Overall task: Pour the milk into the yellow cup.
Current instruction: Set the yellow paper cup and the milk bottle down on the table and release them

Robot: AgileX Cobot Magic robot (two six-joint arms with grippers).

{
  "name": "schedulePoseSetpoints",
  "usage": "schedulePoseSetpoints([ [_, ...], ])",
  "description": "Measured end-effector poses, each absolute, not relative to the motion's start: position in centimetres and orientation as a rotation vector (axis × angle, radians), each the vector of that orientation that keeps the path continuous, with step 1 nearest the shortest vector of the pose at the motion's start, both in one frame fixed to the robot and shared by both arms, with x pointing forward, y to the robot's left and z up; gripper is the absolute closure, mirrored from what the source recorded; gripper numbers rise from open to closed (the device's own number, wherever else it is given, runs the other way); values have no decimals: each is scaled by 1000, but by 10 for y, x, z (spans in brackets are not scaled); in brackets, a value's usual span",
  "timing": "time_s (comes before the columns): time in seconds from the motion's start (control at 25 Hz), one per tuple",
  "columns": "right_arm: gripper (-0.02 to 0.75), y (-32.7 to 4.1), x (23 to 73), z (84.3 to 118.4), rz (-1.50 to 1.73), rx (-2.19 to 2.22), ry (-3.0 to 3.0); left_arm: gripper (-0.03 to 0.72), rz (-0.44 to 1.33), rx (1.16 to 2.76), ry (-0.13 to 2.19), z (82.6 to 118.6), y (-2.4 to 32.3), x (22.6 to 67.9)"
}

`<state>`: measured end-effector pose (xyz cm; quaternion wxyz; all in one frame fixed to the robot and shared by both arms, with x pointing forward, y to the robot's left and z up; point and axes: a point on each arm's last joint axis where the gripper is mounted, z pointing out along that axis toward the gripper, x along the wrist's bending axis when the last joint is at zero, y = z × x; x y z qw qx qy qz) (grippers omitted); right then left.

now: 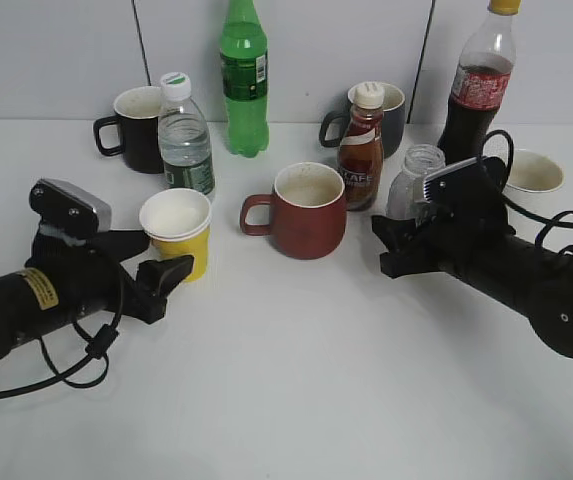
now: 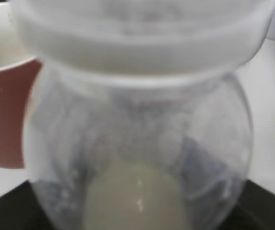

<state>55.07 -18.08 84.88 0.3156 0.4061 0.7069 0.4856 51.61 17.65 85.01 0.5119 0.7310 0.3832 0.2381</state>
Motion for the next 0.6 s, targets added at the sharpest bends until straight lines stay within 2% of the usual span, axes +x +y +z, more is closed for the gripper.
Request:
schedulePoseSetpoints([
  [0.28, 190, -181, 551, 847, 1277, 1070, 1862, 125, 570, 1846, 958, 862, 182, 507],
  [0.6, 175, -182, 550, 852, 1229, 1116, 1907, 125, 598, 1929, 983, 885, 188, 503],
])
